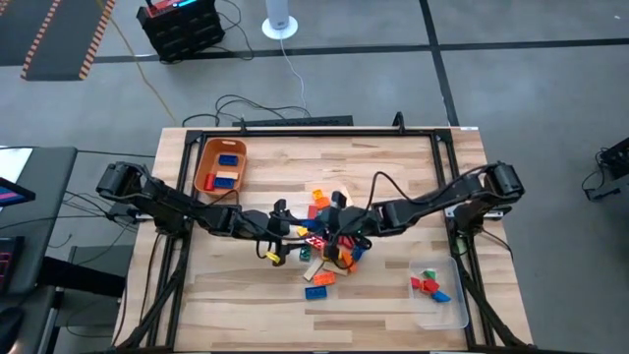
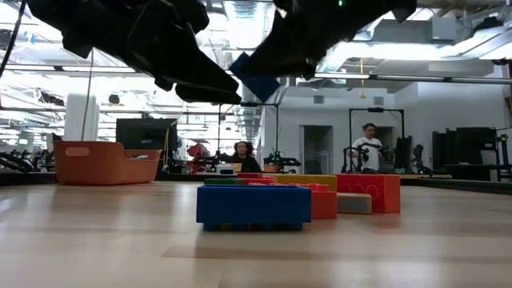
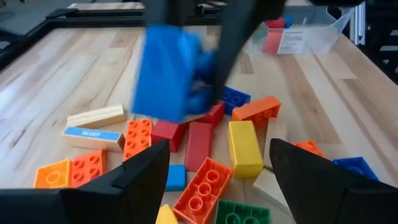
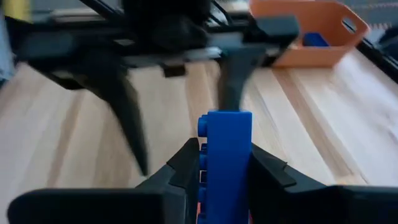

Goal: Sort blocks by size
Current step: Put the large blue game piece into the orange bin

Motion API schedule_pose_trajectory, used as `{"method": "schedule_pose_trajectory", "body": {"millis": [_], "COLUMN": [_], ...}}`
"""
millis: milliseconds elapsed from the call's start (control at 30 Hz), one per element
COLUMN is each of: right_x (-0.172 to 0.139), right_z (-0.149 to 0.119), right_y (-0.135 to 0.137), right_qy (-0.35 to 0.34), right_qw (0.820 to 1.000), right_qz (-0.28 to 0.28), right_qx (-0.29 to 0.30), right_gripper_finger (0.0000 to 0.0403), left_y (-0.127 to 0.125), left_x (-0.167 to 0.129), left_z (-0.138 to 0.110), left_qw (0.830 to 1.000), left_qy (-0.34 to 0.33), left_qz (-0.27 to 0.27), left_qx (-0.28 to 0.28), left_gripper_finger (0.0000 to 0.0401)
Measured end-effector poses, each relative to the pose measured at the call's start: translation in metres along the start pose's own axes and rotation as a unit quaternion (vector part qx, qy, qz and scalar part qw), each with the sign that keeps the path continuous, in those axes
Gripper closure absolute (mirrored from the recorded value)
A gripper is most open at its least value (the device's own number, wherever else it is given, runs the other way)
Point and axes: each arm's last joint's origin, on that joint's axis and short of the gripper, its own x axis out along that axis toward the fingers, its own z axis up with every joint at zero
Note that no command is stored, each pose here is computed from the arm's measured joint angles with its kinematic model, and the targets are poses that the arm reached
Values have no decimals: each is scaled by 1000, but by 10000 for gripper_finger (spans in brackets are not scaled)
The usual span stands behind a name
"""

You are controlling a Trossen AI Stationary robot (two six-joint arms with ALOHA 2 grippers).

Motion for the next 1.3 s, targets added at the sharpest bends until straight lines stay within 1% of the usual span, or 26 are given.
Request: {"method": "schedule_pose_trajectory", "body": {"millis": [233,367,433,567,633,733,833,867,1100,1200,1267,1300], "right_x": [-2,-2,-3,-3,-3,-4,-5,-5,-15,-29,-42,-48], "right_z": [11,13,15,15,15,16,15,15,16,17,18,17], "right_y": [7,7,8,8,10,11,13,13,11,5,0,-4], "right_qy": [-57,-68,-76,-80,-81,-83,-81,-80,-50,-22,5,21], "right_qw": [998,997,996,995,995,995,995,995,997,998,999,999], "right_qz": [27,31,39,42,44,45,47,48,44,39,12,-6], "right_qx": [-20,-26,-27,-32,-35,-39,-41,-42,-49,-52,-42,-39], "right_gripper_finger": [277,277,277,277,276,270,255,249,196,181,176,175], "left_y": [0,-1,-1,-1,0,1,2,2,4,7,10,12], "left_x": [0,-1,-1,-2,-2,-2,-2,-2,-2,-8,-15,-19], "left_z": [6,12,15,19,21,23,23,23,24,23,20,18], "left_qw": [999,998,997,995,994,993,993,993,994,997,998,998], "left_qy": [-31,-61,-77,-99,-108,-118,-117,-117,-103,-74,-36,-14], "left_qz": [-2,-11,-12,-11,-6,-4,-4,-5,2,17,40,60], "left_qx": [5,12,12,6,9,11,26,30,19,10,18,30], "left_gripper_finger": [132,133,140,174,202,255,307,316,316,316,316,316]}}
